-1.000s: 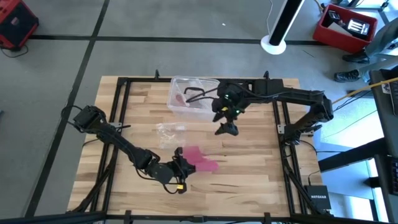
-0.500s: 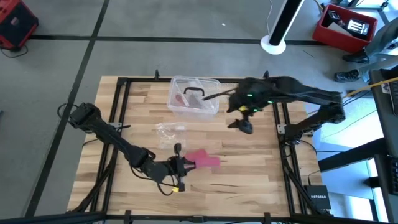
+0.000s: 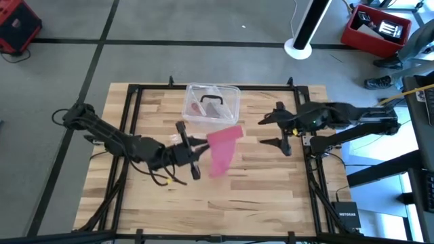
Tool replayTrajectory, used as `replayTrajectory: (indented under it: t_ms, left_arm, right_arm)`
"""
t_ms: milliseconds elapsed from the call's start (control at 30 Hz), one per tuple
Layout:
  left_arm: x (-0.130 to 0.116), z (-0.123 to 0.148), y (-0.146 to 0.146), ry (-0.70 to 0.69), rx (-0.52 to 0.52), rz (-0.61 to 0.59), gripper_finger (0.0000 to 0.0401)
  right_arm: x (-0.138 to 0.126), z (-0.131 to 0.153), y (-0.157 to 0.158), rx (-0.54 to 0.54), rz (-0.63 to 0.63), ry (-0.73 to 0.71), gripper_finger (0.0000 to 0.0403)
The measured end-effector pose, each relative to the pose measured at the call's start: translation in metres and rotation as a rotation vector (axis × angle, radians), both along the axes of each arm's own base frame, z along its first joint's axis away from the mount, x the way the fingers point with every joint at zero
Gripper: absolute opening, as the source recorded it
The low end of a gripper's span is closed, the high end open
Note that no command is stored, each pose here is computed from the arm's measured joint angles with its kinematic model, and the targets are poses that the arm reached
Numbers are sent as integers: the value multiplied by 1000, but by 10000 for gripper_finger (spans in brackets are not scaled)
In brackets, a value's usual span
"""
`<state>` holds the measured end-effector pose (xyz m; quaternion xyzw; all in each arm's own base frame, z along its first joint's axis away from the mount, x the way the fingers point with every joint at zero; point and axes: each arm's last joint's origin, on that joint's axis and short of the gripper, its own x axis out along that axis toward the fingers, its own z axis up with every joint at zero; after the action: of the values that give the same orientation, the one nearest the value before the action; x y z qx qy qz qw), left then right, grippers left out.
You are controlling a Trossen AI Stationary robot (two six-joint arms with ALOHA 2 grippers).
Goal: Roll bandage
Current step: Roll the pink bandage
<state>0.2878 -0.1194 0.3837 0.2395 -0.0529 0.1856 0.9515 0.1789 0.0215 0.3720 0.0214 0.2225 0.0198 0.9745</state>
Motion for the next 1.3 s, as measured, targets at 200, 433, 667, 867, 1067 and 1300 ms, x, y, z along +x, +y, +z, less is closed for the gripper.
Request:
replayTrajectory:
  t_ms: [200,433,667,867,1067,1300]
  left_arm:
    - [1,3,6,-9,19,19,13]
    - [3,-2,6,16,14,16,13]
    - [4,-1,8,2,-12,27,13]
    - [5,-1,11,7,-8,40,13]
    - [5,0,12,18,32,53,13]
    - [5,0,12,30,66,60,13]
  right_arm:
    - [13,-71,2,40,5,-156,335]
    - [29,-135,5,107,-9,-67,335]
    - [35,-173,13,146,51,25,335]
    - [52,-194,26,139,51,-51,335]
    - [73,-210,29,142,7,-101,317]
    - [87,-223,30,97,10,-131,231]
